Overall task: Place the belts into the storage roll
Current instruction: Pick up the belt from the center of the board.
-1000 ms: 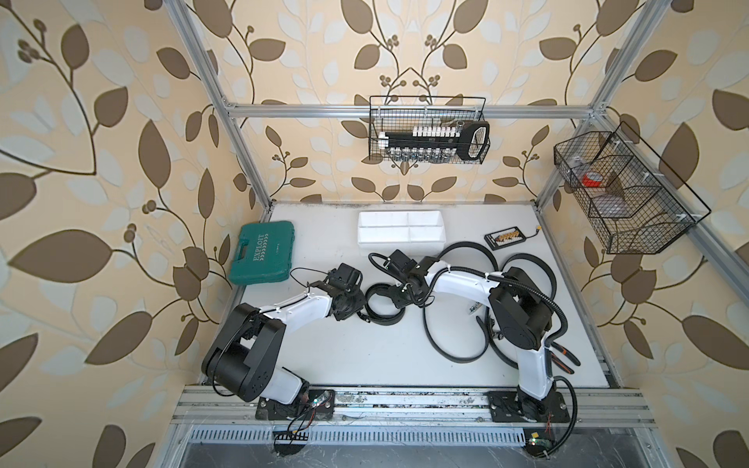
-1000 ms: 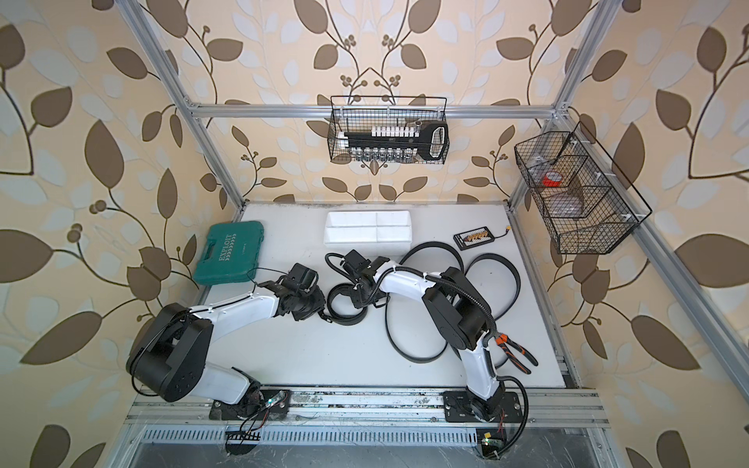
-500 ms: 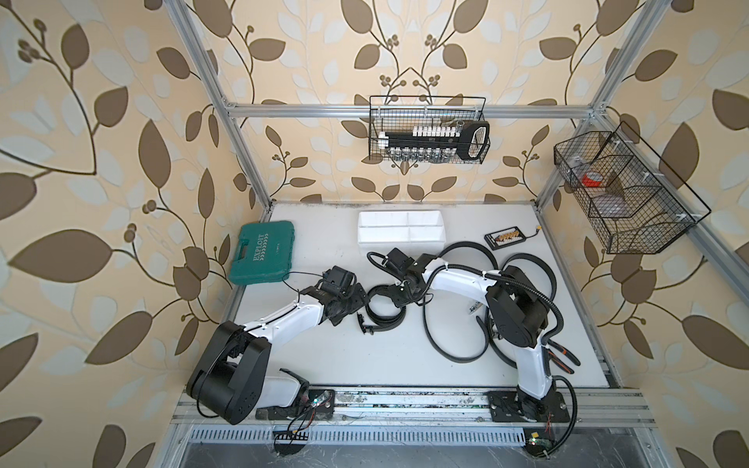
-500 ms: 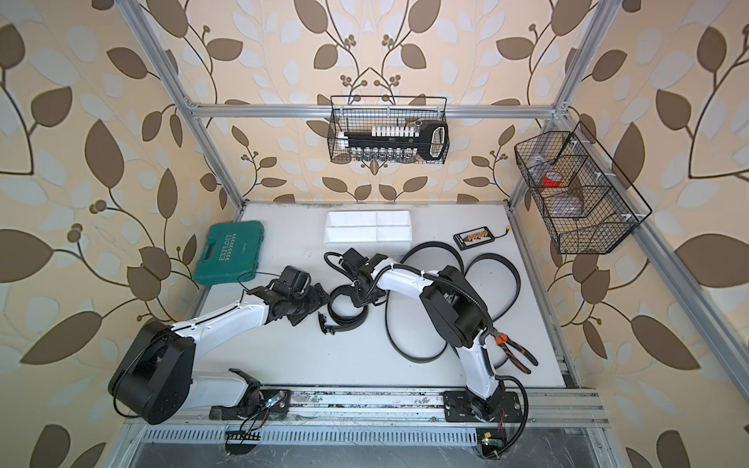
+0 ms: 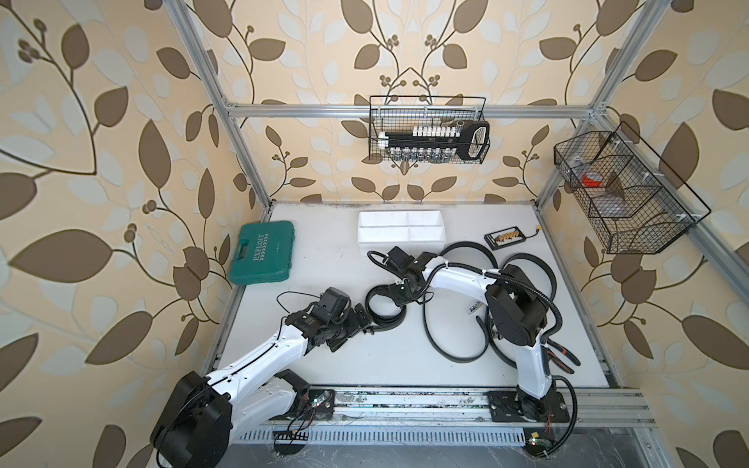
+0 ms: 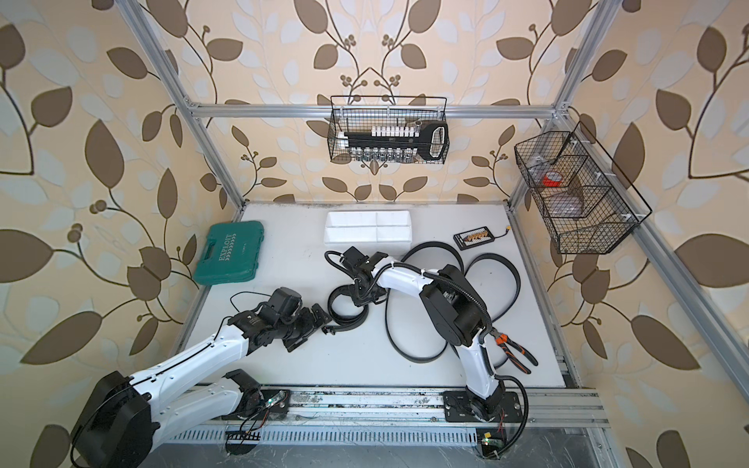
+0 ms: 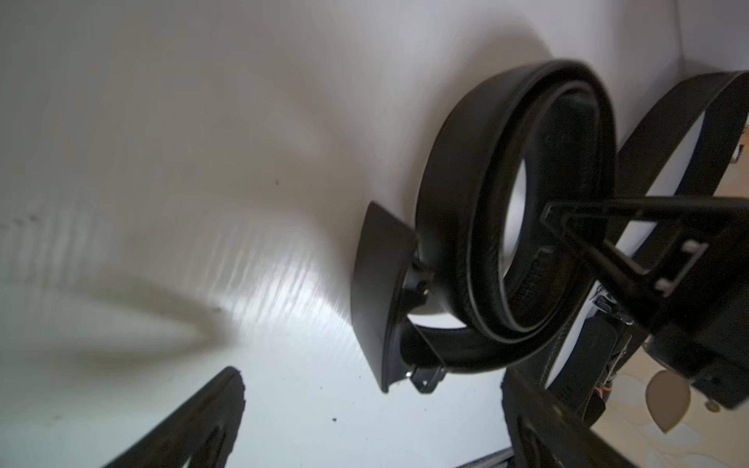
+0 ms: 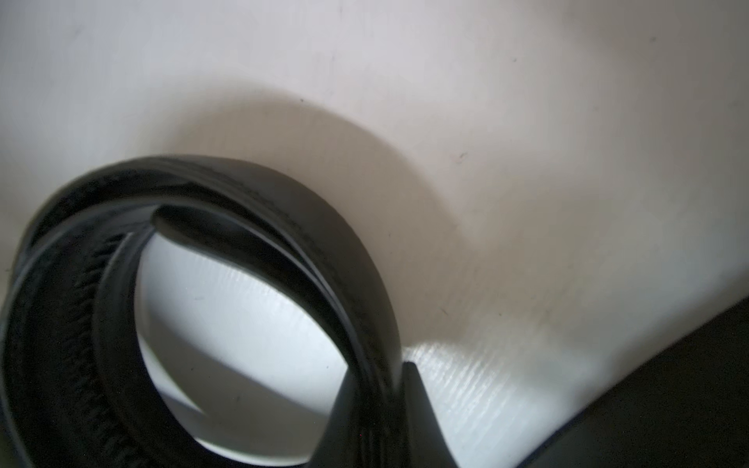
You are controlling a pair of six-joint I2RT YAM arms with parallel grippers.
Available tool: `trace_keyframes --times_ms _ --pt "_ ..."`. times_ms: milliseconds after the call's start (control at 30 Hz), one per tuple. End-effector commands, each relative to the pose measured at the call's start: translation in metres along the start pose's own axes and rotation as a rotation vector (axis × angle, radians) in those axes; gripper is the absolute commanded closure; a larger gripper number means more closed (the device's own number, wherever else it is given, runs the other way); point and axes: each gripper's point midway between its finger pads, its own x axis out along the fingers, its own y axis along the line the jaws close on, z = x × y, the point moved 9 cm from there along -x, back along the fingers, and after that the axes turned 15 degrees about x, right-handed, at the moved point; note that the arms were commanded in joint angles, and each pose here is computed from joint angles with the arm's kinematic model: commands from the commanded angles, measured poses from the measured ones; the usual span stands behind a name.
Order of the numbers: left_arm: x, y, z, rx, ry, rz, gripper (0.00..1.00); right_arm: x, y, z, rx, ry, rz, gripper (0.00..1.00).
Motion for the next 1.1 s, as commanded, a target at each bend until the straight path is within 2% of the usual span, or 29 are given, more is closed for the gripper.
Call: trace_keyframes --times_ms 0,200,433,700,1067 --pt "-0.003 -0.014 -0.002 -0.086 -0.004 -0.085 0.01 0.023 -0.01 -0.006 -0.009 0.07 -0.068 1.0" --pt "0.012 -0.018 -0.003 -0.16 0.044 -0.096 0.01 0.025 -0.011 -0.007 -0.012 0.074 -0.07 1.0" --pt "0.019 -0.023 0.008 -0.177 0.014 -0.047 0.01 0.021 -0.013 -0.009 -0.017 0.069 -0.068 1.0" --pt "0.033 -0.039 0.026 -0.147 0.005 -0.004 0.01 0.018 -0.017 -0.017 -0.036 0.065 -0.078 1.0" --pt "0.049 -0.034 0.04 -0.124 -0.012 0.088 0.01 0.015 -0.019 -0.029 -0.069 0.066 -0.118 1.0"
